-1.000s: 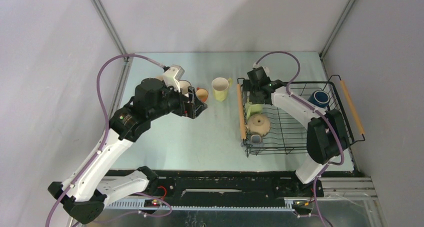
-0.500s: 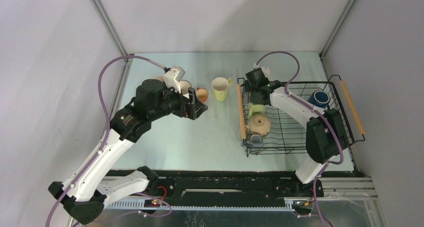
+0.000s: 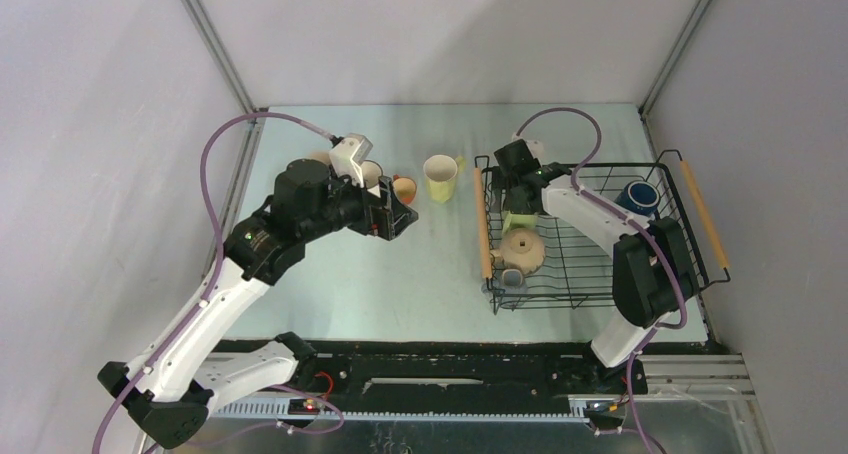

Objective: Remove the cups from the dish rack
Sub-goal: Unload the cup from the dish rack.

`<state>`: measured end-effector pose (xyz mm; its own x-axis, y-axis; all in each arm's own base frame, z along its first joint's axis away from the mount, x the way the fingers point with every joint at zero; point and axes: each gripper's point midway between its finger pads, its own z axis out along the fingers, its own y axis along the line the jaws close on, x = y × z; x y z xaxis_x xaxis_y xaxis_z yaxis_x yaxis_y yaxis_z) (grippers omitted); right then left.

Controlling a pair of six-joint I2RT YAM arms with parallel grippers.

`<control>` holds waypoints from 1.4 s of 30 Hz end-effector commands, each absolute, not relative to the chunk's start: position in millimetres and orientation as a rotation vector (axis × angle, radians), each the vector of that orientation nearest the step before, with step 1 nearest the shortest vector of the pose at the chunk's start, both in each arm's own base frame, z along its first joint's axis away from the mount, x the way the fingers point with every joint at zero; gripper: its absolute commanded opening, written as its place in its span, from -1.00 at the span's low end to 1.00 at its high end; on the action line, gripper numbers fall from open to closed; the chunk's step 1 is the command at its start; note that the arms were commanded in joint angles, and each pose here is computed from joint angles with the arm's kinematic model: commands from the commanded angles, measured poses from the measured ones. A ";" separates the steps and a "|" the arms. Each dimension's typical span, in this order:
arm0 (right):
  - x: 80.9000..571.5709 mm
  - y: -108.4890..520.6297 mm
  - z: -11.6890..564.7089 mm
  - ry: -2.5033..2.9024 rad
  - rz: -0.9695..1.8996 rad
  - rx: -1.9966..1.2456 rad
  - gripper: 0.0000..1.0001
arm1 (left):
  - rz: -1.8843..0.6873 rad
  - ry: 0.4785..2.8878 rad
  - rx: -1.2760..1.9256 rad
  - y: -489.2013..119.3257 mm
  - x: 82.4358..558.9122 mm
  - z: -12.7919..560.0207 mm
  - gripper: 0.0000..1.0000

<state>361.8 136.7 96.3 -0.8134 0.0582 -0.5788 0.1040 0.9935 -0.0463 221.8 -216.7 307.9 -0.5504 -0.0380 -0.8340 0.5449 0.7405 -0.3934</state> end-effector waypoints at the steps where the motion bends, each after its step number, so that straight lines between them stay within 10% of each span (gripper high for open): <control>1: 360.5 139.3 93.1 2.520 -0.105 0.136 0.91 | -0.838 2.019 0.383 -221.2 221.1 304.0 1.00; 10: 365.6 141.3 90.7 2.505 -0.097 0.139 0.54 | -0.841 2.032 0.393 -223.4 221.6 298.7 1.00; 21: 364.7 130.2 133.2 2.443 -0.028 0.201 -0.39 | -0.864 2.044 0.395 -228.0 221.8 294.9 1.00; 42: 363.9 115.7 179.6 2.394 0.176 0.290 -0.44 | -0.935 2.052 0.402 -242.5 224.6 289.8 1.00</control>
<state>354.4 114.1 129.5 -0.8029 0.1967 -0.5627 0.1648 0.9804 0.1076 223.7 -234.9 290.2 -0.6042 -0.0338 -0.7961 0.5549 0.6992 -0.4508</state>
